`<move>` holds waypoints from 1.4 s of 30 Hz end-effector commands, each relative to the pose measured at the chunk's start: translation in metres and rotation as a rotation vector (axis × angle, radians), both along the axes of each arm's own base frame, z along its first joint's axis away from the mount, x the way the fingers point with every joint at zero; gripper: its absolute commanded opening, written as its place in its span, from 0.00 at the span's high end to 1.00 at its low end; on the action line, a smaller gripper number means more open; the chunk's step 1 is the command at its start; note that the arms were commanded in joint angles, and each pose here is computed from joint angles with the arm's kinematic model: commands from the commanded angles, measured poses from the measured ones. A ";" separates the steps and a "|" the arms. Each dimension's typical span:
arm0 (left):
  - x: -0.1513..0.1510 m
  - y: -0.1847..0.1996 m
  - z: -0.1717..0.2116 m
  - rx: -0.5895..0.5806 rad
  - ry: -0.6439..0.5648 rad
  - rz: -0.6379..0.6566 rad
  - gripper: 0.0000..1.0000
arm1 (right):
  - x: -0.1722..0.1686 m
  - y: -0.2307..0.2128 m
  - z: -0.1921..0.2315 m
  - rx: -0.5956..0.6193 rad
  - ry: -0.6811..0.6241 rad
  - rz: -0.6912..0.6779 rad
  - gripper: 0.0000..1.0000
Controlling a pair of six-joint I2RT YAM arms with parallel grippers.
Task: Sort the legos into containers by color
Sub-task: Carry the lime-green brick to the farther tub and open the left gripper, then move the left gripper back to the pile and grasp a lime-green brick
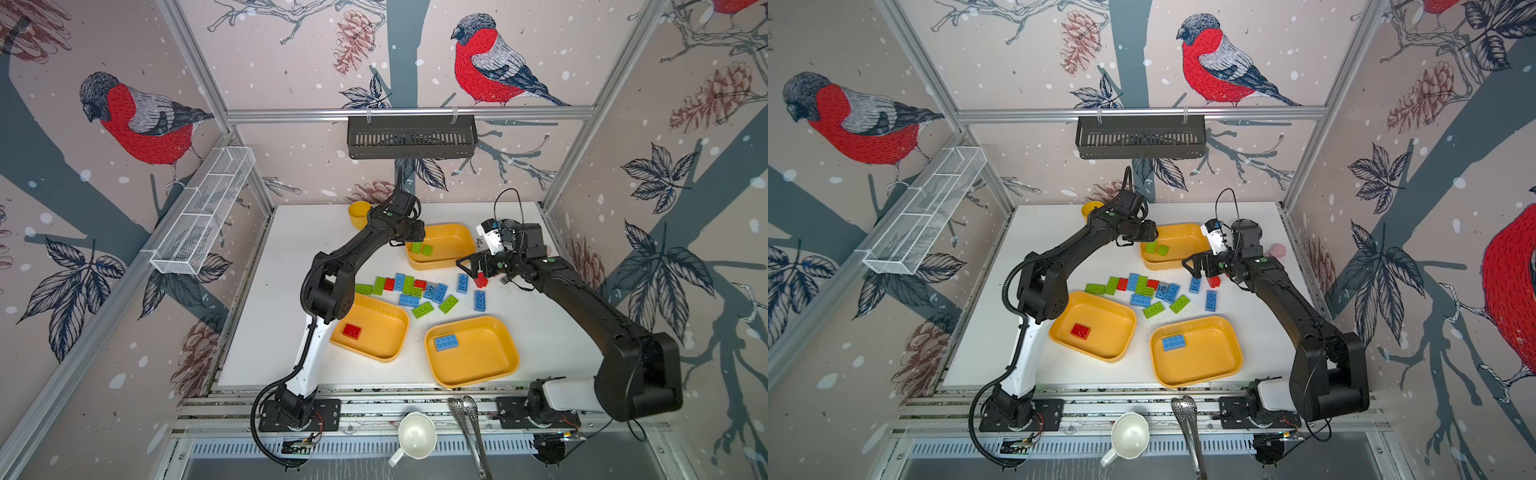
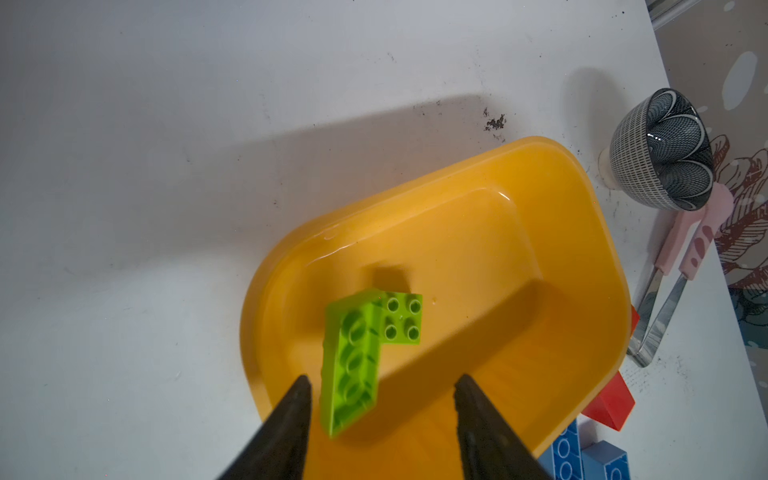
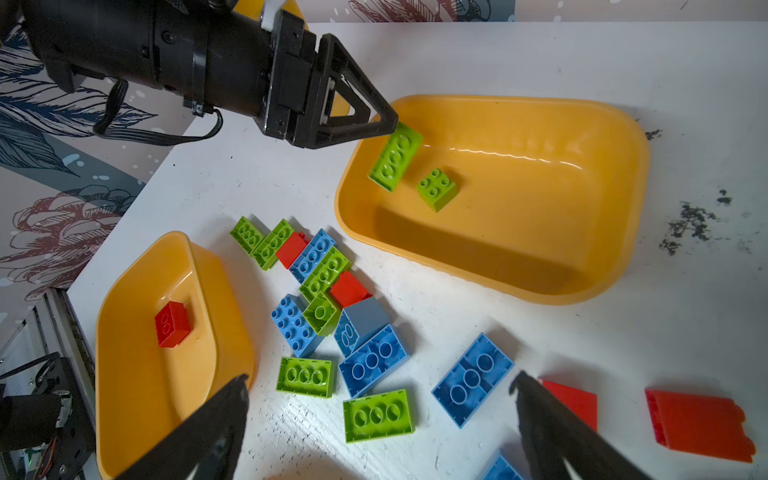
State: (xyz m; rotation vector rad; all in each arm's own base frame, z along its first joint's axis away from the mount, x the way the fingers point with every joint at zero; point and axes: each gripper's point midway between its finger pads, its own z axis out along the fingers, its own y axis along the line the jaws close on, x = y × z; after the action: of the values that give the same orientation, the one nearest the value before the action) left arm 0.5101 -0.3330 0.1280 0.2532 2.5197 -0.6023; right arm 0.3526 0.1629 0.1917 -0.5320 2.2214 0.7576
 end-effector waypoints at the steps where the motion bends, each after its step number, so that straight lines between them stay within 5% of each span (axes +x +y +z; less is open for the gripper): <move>1: -0.004 0.011 0.012 0.056 -0.018 0.005 0.32 | 0.001 -0.001 0.004 -0.008 -0.015 0.000 0.01; 12: -0.081 0.105 0.007 0.327 0.094 0.090 0.25 | -0.005 0.011 0.000 -0.008 0.013 0.030 0.01; 18: -0.101 0.147 -0.011 0.297 0.176 0.188 0.26 | -0.012 0.024 -0.009 -0.007 0.043 0.067 0.01; 31: -0.110 0.176 -0.048 0.362 0.300 0.295 0.27 | -0.014 0.052 -0.015 0.001 0.061 0.154 0.01; 37: -0.118 0.168 -0.052 0.296 0.361 0.357 0.28 | -0.010 0.056 -0.019 -0.022 0.060 0.200 0.01; 42: -0.140 0.171 -0.065 0.406 0.422 0.336 0.32 | -0.010 0.060 -0.021 -0.052 0.014 0.253 0.01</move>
State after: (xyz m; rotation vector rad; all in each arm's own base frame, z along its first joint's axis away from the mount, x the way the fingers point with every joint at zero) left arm 0.3891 -0.1729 0.0682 -0.1375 2.9191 -0.1058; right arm 0.3447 0.2188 0.1688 -0.7673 2.2631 0.8423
